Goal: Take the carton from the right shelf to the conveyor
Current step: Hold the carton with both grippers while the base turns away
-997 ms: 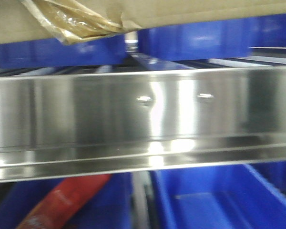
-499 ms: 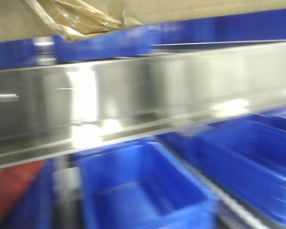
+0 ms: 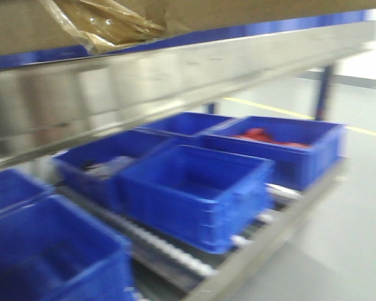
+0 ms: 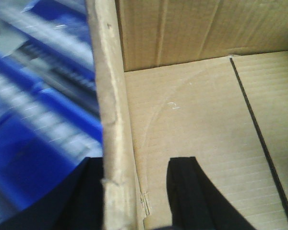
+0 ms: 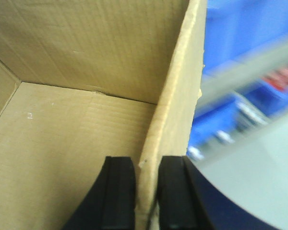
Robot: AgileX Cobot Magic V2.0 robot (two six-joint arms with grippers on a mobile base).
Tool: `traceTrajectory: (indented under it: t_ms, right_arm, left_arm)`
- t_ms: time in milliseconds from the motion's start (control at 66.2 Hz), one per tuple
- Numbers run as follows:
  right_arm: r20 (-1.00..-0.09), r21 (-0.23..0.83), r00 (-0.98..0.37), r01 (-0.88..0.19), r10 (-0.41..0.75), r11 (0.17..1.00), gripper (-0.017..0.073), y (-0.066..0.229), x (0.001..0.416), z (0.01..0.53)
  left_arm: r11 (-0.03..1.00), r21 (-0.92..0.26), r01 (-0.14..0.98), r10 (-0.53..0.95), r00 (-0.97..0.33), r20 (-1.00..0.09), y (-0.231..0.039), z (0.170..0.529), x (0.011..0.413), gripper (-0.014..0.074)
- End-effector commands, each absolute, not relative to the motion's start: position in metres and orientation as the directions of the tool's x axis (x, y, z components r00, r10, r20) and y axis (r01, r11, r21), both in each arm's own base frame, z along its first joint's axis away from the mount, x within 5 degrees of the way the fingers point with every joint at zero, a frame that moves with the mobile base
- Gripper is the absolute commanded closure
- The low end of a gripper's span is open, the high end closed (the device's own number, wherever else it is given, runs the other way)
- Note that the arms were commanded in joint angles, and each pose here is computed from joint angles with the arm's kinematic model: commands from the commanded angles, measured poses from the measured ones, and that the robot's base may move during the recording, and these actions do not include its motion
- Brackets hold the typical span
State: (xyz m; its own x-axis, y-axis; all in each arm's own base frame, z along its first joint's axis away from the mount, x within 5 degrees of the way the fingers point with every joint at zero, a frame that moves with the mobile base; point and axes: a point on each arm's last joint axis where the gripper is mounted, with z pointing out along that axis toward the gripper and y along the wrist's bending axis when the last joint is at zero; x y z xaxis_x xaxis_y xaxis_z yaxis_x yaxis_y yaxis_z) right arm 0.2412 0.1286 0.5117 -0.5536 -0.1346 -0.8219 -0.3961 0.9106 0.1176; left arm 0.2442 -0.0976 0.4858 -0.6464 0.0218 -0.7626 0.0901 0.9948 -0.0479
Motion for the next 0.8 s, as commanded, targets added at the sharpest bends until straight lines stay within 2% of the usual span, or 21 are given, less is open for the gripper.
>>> traceTrajectory:
  t_ms: [0,786]
  right_arm:
    - [-0.884,0.122,-0.459,-0.406,-0.086,0.906,0.0627,0.1263,0.2403,0.5254]
    - [-0.884,0.122,-0.459,-0.406,-0.086,0.906,0.0627,0.1263,0.2403,0.5254]
  left_arm:
    - [0.985,-0.074,0.154,0.044,-0.643,-0.765,-0.1037,0.489,0.2375,0.0608]
    - [0.985,-0.074,0.154,0.044,-0.643,-0.765,-0.1037,0.489,0.2375,0.0608]
